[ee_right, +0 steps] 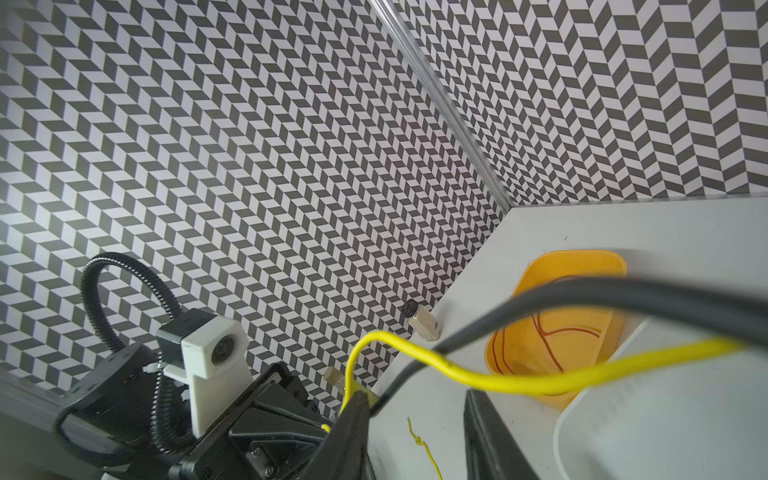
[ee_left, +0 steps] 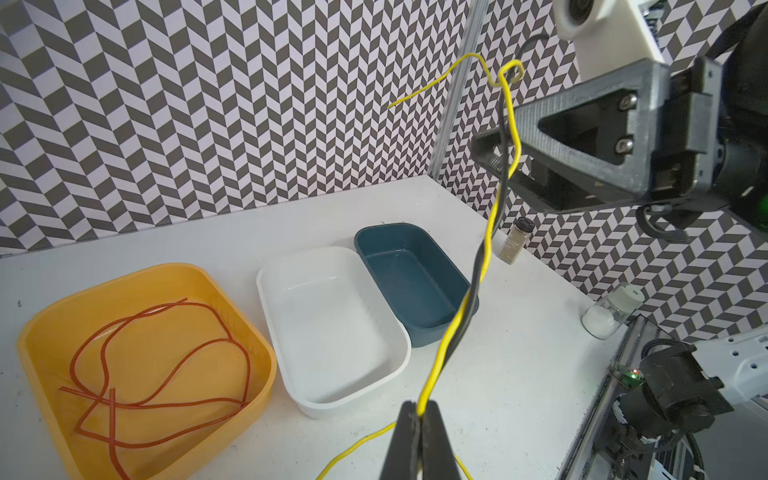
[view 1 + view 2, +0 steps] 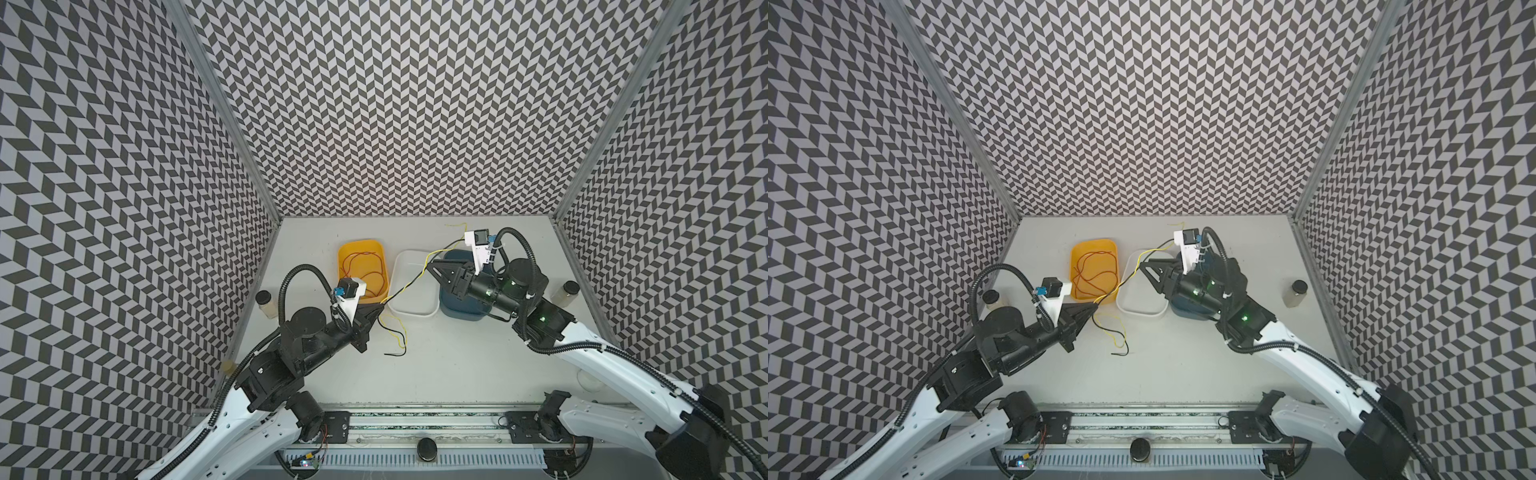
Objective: Untangle the cables
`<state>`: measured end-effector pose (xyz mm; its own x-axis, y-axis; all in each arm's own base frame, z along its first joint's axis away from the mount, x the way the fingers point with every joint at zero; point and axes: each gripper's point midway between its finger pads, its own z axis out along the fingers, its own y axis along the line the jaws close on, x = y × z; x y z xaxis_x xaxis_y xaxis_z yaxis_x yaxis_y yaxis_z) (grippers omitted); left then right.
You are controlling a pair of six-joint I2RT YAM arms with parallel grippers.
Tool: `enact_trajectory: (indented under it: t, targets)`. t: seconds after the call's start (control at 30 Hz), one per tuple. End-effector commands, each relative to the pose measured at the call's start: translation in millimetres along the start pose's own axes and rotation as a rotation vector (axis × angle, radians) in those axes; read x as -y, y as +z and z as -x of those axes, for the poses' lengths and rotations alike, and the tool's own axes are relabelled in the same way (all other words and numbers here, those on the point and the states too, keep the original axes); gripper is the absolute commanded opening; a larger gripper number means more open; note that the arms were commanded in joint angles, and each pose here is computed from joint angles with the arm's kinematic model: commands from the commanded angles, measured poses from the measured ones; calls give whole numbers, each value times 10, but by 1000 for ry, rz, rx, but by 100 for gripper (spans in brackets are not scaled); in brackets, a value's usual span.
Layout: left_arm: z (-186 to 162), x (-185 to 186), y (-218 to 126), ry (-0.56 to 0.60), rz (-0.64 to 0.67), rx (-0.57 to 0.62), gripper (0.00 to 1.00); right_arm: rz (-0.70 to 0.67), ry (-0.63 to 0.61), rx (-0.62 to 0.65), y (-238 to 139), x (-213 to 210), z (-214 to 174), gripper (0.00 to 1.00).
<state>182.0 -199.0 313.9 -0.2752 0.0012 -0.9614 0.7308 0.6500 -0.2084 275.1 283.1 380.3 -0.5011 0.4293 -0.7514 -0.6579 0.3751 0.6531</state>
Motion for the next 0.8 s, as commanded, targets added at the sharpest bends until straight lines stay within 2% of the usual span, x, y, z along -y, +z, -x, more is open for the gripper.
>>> enact_trajectory:
  t: [0.0,0.3,0.43,0.53,0.6,0.67,0.7,0.77]
  targets:
    - [177,100,-66,18,-37,50,0,24,-9,82,25,-148,236,37]
    - [134,135,-19,29,-55,27,0,80,29,70,153,-279,214,38]
    - [131,115,-25,30,-44,29,0,84,25,52,169,-300,172,20]
    - [146,111,-34,33,-40,32,1,64,4,61,131,-288,184,12]
    - [162,122,-50,35,-44,38,19,25,-17,69,103,-238,199,8]
    - [193,167,-72,33,-68,51,43,-10,-38,74,85,-186,209,0]
    - [211,208,-78,29,-90,54,55,-23,-54,75,76,-167,211,0]
    - [258,329,-93,18,-154,44,65,-66,-82,78,63,-98,219,0]
